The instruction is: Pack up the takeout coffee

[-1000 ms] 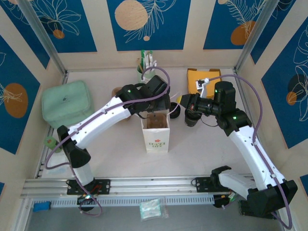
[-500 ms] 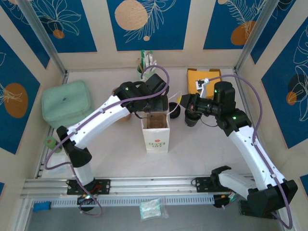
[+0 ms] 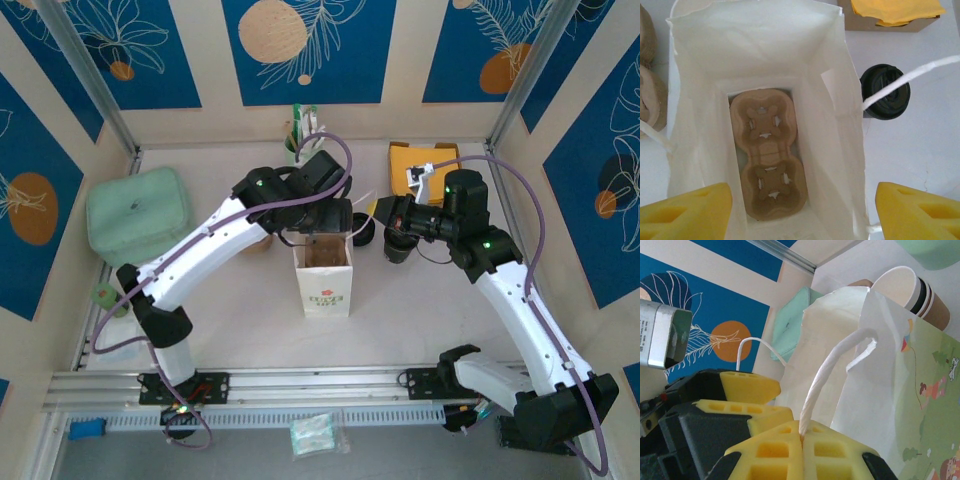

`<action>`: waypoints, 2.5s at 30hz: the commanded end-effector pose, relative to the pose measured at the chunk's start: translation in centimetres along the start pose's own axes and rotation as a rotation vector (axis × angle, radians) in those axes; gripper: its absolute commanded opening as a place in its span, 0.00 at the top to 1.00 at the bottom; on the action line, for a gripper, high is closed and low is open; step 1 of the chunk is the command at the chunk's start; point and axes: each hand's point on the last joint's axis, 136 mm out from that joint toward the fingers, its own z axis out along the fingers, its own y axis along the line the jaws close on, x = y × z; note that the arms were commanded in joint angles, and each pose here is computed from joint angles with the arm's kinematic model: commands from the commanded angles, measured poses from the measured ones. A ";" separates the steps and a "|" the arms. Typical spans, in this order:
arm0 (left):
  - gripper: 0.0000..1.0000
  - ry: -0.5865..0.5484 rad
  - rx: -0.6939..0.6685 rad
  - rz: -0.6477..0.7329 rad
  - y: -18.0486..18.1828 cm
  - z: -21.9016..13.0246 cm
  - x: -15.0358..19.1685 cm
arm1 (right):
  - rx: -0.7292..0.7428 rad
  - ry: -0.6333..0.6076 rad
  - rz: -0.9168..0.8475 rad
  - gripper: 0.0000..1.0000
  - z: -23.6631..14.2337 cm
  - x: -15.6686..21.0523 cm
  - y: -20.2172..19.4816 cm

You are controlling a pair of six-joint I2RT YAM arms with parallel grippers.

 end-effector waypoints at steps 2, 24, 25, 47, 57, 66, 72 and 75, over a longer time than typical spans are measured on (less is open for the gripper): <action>0.25 0.022 0.022 0.036 -0.9 -0.6 0.6 | 0.007 0.006 -0.008 1.00 -0.2 0.6 -0.2; 0.25 0.062 0.007 0.120 -0.6 -2.9 3.3 | 0.020 0.013 -0.011 0.98 -0.3 1.0 0.1; 0.25 0.061 0.001 0.127 -0.6 -3.0 3.5 | 0.020 0.013 -0.012 0.97 -0.3 1.1 0.1; 0.25 0.023 0.020 0.147 0.3 -5.5 4.7 | 0.039 -0.002 -0.037 0.62 -1.7 1.4 1.4; 0.24 -0.015 0.059 0.162 0.4 -6.6 4.3 | 0.061 -0.016 -0.058 0.28 -3.3 1.6 2.3; 0.21 -0.096 0.117 0.169 0.2 -7.9 3.1 | 0.114 -0.036 -0.077 0.23 -5.7 2.1 2.8; 0.18 -0.181 0.134 0.166 1.0 -9.3 1.7 | 0.168 -0.050 -0.054 0.23 -7.0 2.2 1.8; 0.16 -0.234 0.144 0.157 1.9 -10.2 0.8 | 0.203 -0.045 -0.037 0.23 -7.2 2.4 0.9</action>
